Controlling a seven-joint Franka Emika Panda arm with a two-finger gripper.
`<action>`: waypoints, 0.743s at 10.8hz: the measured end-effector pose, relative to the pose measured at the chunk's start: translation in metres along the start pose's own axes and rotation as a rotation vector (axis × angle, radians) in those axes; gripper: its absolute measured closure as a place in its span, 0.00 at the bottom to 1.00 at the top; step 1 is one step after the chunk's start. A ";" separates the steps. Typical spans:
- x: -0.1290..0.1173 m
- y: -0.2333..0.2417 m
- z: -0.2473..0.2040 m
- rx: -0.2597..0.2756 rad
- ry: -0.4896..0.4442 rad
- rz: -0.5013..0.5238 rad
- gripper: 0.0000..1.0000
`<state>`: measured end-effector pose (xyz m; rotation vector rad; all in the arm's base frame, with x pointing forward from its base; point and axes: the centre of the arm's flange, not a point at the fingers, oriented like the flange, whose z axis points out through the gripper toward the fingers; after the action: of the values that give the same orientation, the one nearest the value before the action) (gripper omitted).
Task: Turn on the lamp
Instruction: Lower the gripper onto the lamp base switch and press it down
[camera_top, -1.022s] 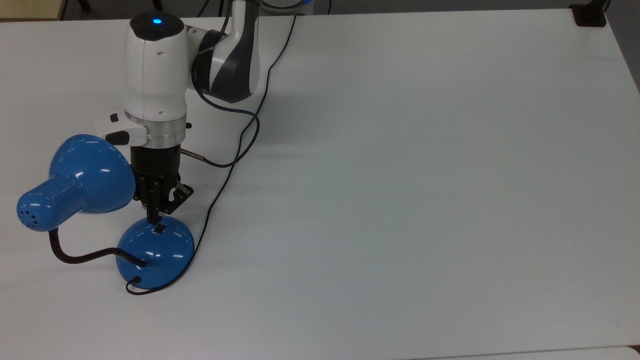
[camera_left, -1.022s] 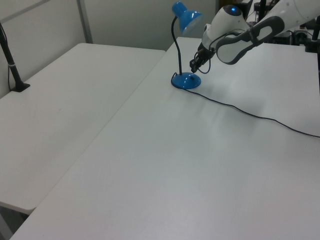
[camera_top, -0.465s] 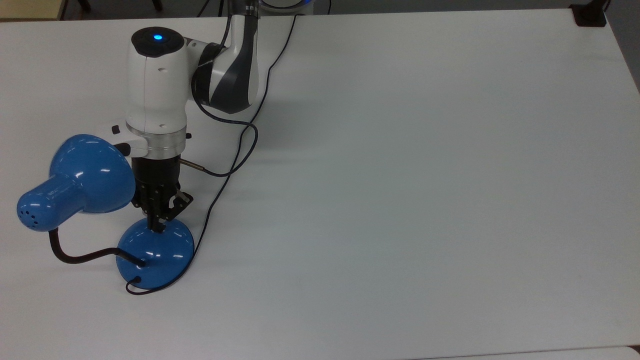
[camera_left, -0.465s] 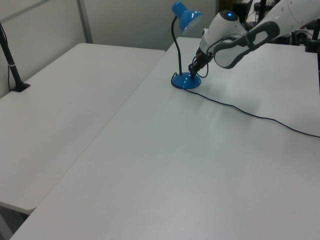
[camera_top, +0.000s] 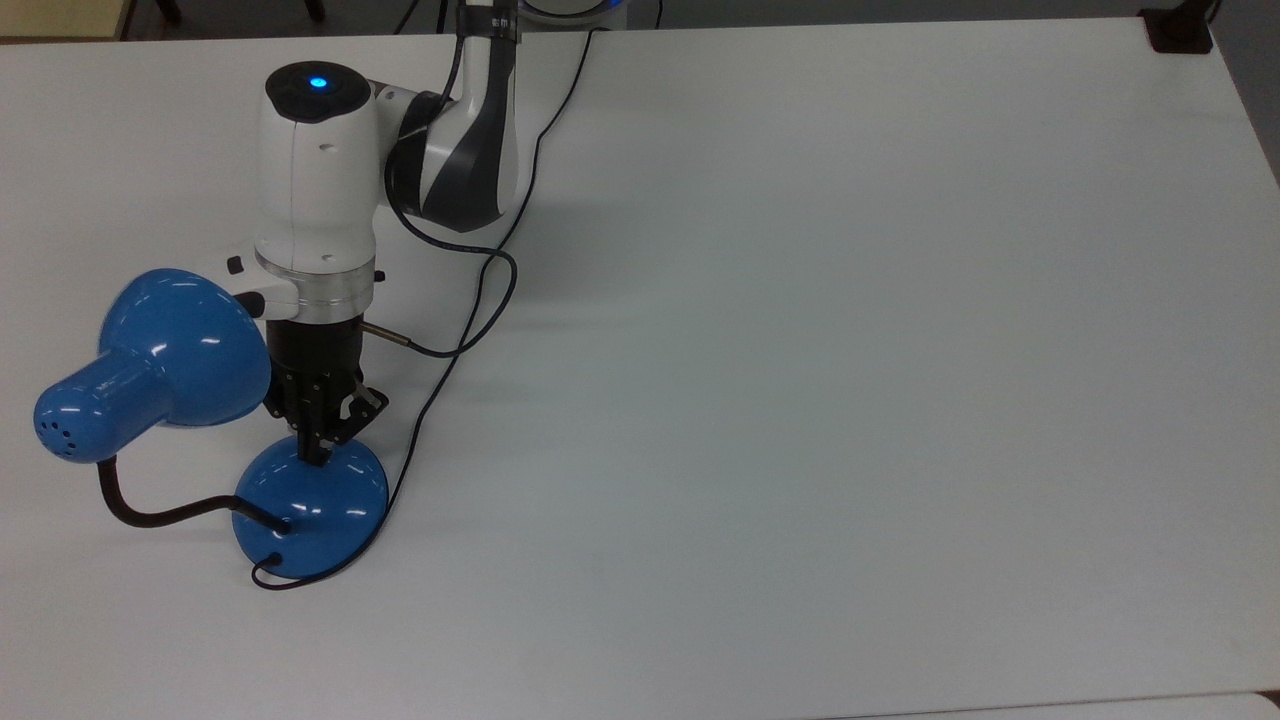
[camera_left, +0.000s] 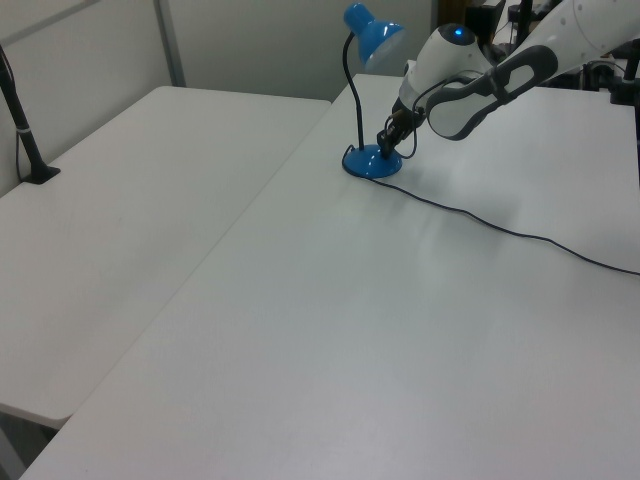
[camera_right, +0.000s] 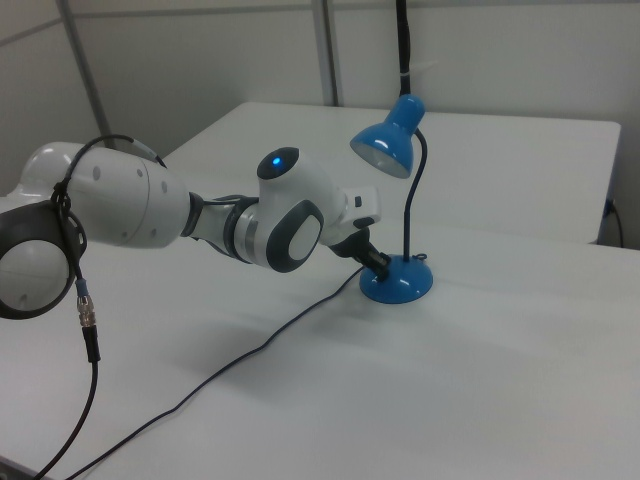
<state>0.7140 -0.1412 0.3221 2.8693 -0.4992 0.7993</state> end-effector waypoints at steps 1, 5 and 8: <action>0.001 0.000 0.000 0.000 0.001 -0.001 0.90; 0.008 -0.004 0.004 0.001 0.017 -0.006 0.90; 0.009 -0.005 0.004 0.001 0.018 -0.006 0.90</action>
<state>0.7248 -0.1402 0.3228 2.8602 -0.4877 0.8241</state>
